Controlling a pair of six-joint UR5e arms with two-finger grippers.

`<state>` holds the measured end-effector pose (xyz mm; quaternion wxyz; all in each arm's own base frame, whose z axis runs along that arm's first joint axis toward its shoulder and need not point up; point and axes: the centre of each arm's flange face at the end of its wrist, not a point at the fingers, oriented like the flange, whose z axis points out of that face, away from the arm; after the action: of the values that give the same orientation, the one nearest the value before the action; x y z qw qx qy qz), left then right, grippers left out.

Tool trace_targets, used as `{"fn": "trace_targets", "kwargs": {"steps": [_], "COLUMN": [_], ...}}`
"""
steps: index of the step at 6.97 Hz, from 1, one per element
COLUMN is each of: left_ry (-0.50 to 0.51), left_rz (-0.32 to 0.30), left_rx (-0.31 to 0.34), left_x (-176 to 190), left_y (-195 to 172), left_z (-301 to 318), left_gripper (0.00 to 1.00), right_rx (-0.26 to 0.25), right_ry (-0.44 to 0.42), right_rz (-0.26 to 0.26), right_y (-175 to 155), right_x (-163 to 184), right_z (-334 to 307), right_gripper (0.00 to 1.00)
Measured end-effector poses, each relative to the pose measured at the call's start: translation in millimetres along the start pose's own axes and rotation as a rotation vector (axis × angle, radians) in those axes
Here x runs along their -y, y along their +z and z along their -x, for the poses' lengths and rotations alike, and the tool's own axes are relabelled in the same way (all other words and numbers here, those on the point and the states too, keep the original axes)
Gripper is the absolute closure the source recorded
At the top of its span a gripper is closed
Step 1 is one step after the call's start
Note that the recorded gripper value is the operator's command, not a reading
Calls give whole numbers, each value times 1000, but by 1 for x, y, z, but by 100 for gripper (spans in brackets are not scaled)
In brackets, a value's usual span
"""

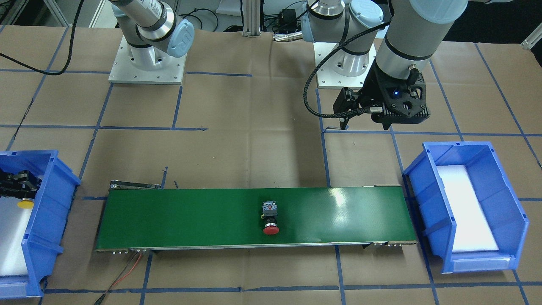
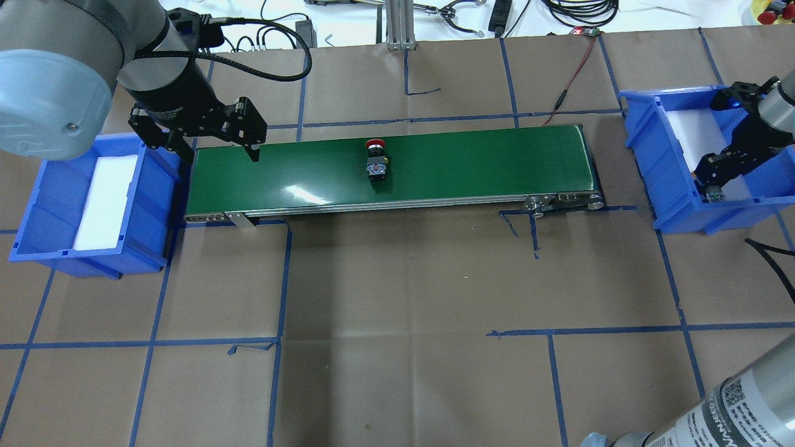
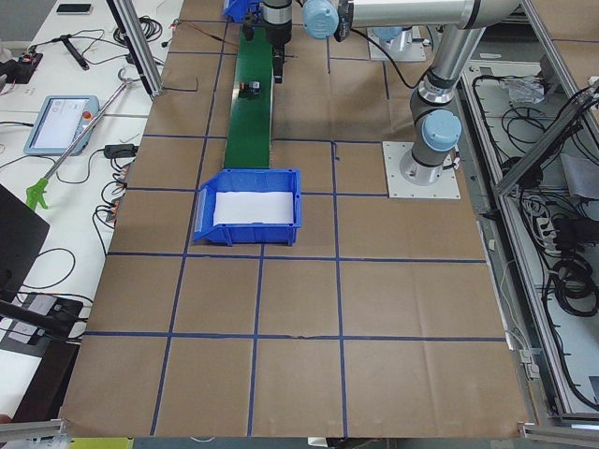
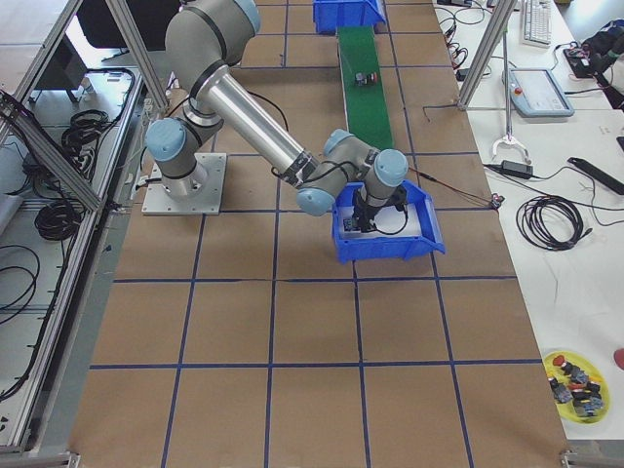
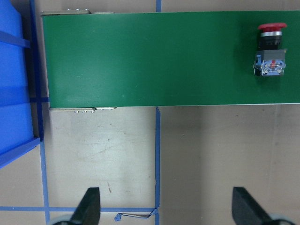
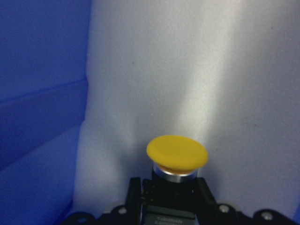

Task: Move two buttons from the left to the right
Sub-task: 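Release the yellow button in the bin and raise the right gripper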

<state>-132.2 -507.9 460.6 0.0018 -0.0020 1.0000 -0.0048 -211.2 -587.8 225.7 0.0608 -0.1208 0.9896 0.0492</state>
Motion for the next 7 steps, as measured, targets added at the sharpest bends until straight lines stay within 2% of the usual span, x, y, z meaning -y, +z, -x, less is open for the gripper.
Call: {"fn": "trace_targets", "kwargs": {"steps": [2,4,7], "left_ry": [0,0,0], "left_rz": [-1,-1,-2], "left_rx": [0,0,-1], "left_x": [0,0,0], "left_y": [0,0,0], "left_z": [0,0,0], "left_gripper": [0,0,0], "right_rx": [-1,-34,-145], "right_ry": [2,15,61], "right_rz": [-11,-39,-158], "right_y": [-4,-31,-148], "right_x": [1,4,10], "right_z": [0,2,35], "right_gripper": [1,0,0]}}
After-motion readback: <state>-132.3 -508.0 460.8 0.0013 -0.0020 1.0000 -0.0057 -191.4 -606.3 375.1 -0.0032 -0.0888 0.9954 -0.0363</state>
